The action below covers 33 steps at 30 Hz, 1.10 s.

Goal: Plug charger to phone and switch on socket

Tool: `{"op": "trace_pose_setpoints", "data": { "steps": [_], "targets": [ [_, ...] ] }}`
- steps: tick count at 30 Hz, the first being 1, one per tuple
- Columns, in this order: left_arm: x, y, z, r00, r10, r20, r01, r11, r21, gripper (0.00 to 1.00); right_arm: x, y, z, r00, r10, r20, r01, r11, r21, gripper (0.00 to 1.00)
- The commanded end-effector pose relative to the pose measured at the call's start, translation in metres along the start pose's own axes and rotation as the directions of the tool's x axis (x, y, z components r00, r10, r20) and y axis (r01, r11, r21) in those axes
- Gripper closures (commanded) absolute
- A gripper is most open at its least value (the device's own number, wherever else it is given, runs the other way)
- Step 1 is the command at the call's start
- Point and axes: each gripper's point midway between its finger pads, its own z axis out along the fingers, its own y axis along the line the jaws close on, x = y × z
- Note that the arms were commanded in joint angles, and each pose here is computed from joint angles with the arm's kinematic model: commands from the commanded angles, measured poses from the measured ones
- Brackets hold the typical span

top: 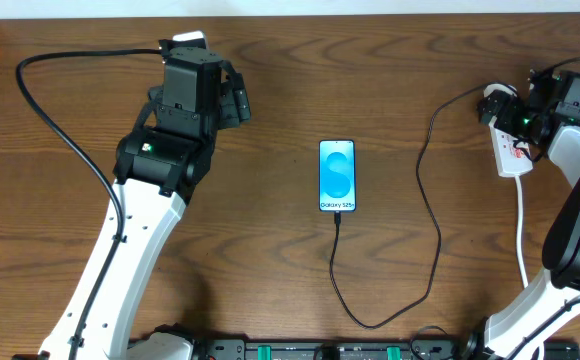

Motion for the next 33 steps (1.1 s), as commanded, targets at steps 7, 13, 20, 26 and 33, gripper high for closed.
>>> {"op": "trace_pose_setpoints", "data": {
  "steps": [7, 13, 20, 26, 33],
  "targets": [
    [-0.004, 0.002, -0.004, 1.0, 0.005, 0.016, -0.005, 1.0, -0.007, 0.1, 0.119, 0.084, 0.024, 0.921, 0.105, -0.375, -0.22, 0.935, -0.279, 0.01],
    [-0.004, 0.002, -0.004, 1.0, 0.005, 0.016, -0.005, 1.0, -0.007, 0.1, 0.123, 0.085, 0.026, 0.912, 0.14, -0.386, -0.248, 0.937, -0.245, 0.01],
    [-0.004, 0.002, -0.004, 1.0, 0.005, 0.017, -0.005, 1.0, -0.007, 0.1, 0.125, 0.096, 0.031, 0.923, 0.098, -0.372, -0.203, 0.946, -0.253, 0.01],
    [-0.004, 0.002, -0.004, 1.0, 0.005, 0.017, -0.005, 1.0, -0.007, 0.1, 0.117, 0.094, 0.033, 0.935, 0.098, -0.342, -0.193, 0.947, -0.257, 0.01],
    [-0.004, 0.002, -0.004, 1.0, 0.006, 0.017, -0.005, 1.0, -0.007, 0.1, 0.107, 0.081, 0.03, 0.939, 0.127, -0.32, -0.212, 0.945, -0.248, 0.01]
  ]
}}
